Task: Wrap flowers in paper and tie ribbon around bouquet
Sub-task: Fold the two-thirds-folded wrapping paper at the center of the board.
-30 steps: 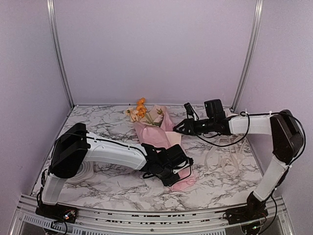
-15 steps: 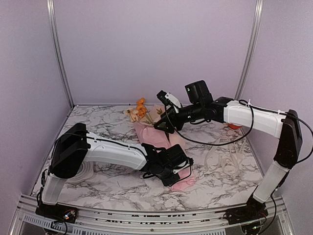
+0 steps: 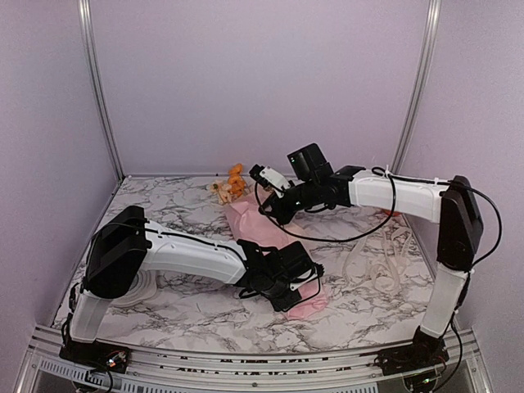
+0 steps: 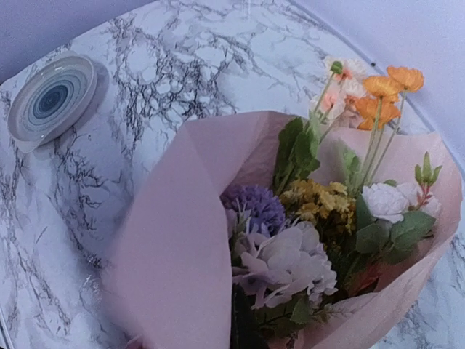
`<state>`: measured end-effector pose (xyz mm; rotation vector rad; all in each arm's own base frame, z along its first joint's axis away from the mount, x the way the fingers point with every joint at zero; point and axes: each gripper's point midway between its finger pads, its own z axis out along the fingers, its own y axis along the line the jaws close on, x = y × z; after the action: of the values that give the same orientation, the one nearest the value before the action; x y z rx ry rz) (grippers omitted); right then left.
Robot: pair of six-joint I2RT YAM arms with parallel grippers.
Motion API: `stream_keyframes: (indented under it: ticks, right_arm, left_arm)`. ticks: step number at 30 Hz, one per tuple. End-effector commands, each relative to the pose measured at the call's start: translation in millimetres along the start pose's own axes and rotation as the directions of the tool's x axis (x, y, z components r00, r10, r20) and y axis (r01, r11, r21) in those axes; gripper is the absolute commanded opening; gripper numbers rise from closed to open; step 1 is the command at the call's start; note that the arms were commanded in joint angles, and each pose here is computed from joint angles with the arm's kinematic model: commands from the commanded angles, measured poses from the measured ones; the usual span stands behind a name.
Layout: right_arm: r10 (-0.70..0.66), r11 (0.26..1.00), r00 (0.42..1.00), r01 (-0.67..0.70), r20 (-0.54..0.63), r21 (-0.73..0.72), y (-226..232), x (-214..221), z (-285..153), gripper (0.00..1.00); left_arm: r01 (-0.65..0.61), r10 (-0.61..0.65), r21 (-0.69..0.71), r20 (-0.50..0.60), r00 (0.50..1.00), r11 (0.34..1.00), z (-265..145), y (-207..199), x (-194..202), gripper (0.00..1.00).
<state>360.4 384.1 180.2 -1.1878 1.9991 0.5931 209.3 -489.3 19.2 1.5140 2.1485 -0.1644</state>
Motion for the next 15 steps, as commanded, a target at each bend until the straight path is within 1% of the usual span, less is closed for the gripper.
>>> stream_keyframes:
  ticks: [1,5,10,15]
  right_arm:
    - [0.123,0.983,0.983,-0.140,0.133,0.121,-44.2,-18.0,-22.3,0.00]
    - [0.253,0.951,0.952,-0.278,0.174,0.136,-82.2,1.7,-25.4,0.00]
    - [0.412,0.893,0.892,-0.436,0.185,0.114,-120.4,44.3,-18.8,0.00]
    - [0.495,0.854,0.851,-0.513,0.177,0.079,-130.6,84.7,-1.7,0.00]
  left_arm:
    - [-0.042,0.048,0.043,-0.171,0.984,0.998,16.8,-14.7,51.1,0.00]
    - [-0.037,0.044,0.044,-0.174,0.984,0.998,7.8,-13.4,53.8,0.00]
    - [-0.047,0.052,0.034,-0.177,0.983,0.998,-3.7,-11.1,54.9,0.00]
    - [-0.071,0.076,0.030,-0.184,0.980,0.997,-6.7,-13.2,49.4,0.00]
